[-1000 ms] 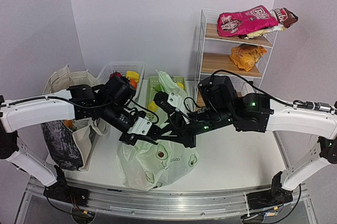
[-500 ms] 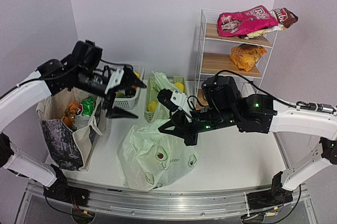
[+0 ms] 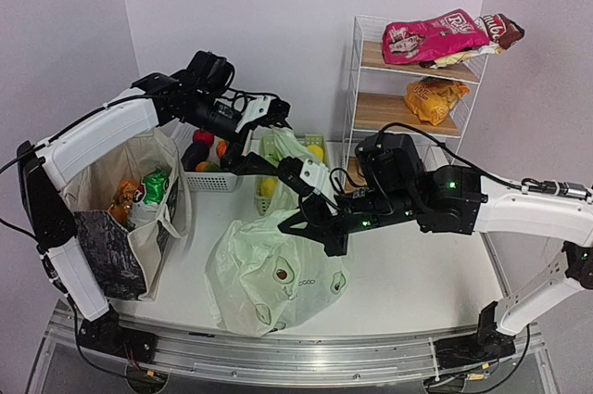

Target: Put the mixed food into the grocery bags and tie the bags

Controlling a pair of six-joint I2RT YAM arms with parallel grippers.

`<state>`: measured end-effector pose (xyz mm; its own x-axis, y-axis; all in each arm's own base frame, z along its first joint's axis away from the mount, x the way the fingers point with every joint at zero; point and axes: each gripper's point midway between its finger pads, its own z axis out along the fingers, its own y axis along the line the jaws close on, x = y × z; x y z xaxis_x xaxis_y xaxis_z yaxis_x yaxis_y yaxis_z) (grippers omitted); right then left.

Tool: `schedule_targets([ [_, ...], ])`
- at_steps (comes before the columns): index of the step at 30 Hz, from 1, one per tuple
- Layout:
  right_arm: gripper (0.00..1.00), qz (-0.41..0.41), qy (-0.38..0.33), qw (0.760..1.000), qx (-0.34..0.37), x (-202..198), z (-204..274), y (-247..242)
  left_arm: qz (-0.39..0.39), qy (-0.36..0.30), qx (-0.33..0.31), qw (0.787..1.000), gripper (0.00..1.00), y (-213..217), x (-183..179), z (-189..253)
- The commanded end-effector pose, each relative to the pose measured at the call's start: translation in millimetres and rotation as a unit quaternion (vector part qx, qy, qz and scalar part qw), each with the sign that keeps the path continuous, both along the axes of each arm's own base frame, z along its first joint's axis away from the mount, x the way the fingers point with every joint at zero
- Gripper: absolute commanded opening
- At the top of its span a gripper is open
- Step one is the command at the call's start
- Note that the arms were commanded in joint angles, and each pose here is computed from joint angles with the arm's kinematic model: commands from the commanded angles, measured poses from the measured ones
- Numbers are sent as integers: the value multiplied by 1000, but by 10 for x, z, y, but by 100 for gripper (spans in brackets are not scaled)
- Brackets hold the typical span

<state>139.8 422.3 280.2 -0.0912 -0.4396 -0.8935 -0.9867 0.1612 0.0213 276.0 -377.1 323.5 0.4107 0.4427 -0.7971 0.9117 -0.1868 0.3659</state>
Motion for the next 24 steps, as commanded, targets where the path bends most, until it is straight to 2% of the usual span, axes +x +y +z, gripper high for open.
schedule_targets([
  [1, 0, 3, -24, 999, 36, -12, 271, 12, -56, -25, -16, 998, 98, -2, -159, 257],
  [3, 0, -2, -29, 999, 36, 15, 269, 16, -71, -17, -21, 997, 91, -2, -220, 284],
  [6, 0, -19, -40, 998, 35, 87, 276, 13, -90, -10, -37, 995, 73, 13, -339, 357],
  [9, 0, -26, -49, 998, 40, 123, 295, 22, -96, -13, -46, 994, 68, 39, -393, 383],
  [12, 0, -28, -54, 997, 43, 140, 312, 30, -88, -13, -40, 995, 53, 24, -349, 318],
  [14, 0, -30, -56, 997, 44, 146, 324, 28, -80, -12, -32, 996, 38, 7, -298, 269],
  [17, 0, -46, -63, 996, 51, 194, 383, 1, -65, 1, -22, 998, 8, -9, -248, 250],
  [18, 0, -58, -68, 994, 56, 232, 424, -15, -61, 7, -18, 998, 2, -2, -249, 247],
  [24, 0, -174, -135, 972, 78, 662, 623, -119, -57, 67, -10, 996, 0, 139, -488, 233],
])
